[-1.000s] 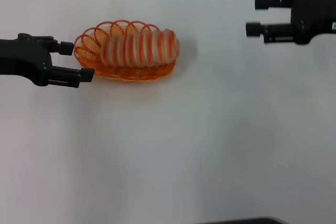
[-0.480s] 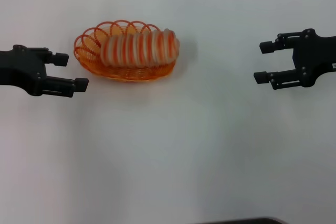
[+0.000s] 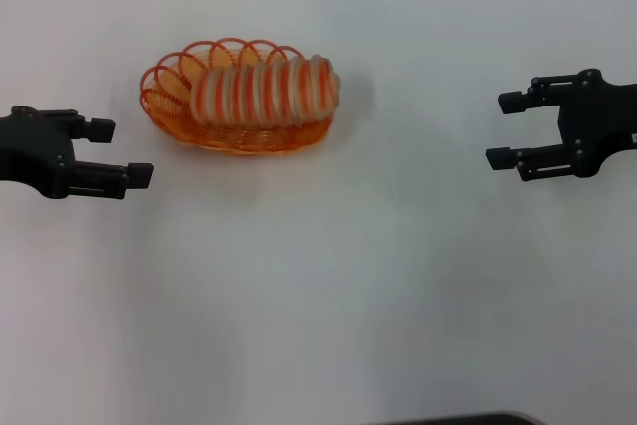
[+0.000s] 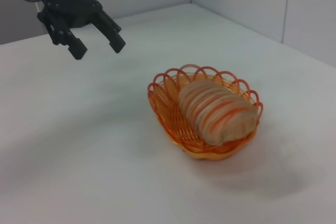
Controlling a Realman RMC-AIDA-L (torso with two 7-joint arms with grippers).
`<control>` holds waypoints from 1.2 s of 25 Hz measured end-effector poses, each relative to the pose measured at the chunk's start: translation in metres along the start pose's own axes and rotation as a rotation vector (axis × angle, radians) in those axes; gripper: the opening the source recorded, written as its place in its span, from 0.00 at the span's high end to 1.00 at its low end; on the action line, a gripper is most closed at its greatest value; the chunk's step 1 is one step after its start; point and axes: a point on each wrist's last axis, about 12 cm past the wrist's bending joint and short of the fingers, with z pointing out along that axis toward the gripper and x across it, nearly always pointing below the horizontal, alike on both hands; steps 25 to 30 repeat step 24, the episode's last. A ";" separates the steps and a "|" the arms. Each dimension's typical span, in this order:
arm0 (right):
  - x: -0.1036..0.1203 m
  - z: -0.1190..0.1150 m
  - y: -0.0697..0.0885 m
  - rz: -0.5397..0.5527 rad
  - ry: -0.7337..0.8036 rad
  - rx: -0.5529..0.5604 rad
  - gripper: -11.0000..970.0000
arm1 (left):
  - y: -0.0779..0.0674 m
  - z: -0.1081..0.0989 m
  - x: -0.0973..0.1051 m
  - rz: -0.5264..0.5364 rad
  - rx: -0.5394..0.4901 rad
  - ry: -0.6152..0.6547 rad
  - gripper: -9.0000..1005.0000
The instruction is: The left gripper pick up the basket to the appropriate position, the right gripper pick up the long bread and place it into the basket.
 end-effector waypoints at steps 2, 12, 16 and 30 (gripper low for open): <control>0.004 -0.001 0.001 0.001 -0.007 0.016 0.20 | 0.001 0.001 0.002 -0.003 -0.004 -0.003 0.12; 0.002 0.010 0.004 -0.041 -0.054 0.036 0.20 | 0.001 0.009 0.005 -0.015 0.017 -0.001 0.12; -0.002 0.014 0.003 -0.049 -0.056 0.036 0.20 | 0.000 0.010 0.005 -0.016 0.019 -0.001 0.12; -0.003 0.016 0.001 -0.047 -0.050 0.048 0.20 | 0.000 0.010 0.005 -0.015 0.019 -0.001 0.12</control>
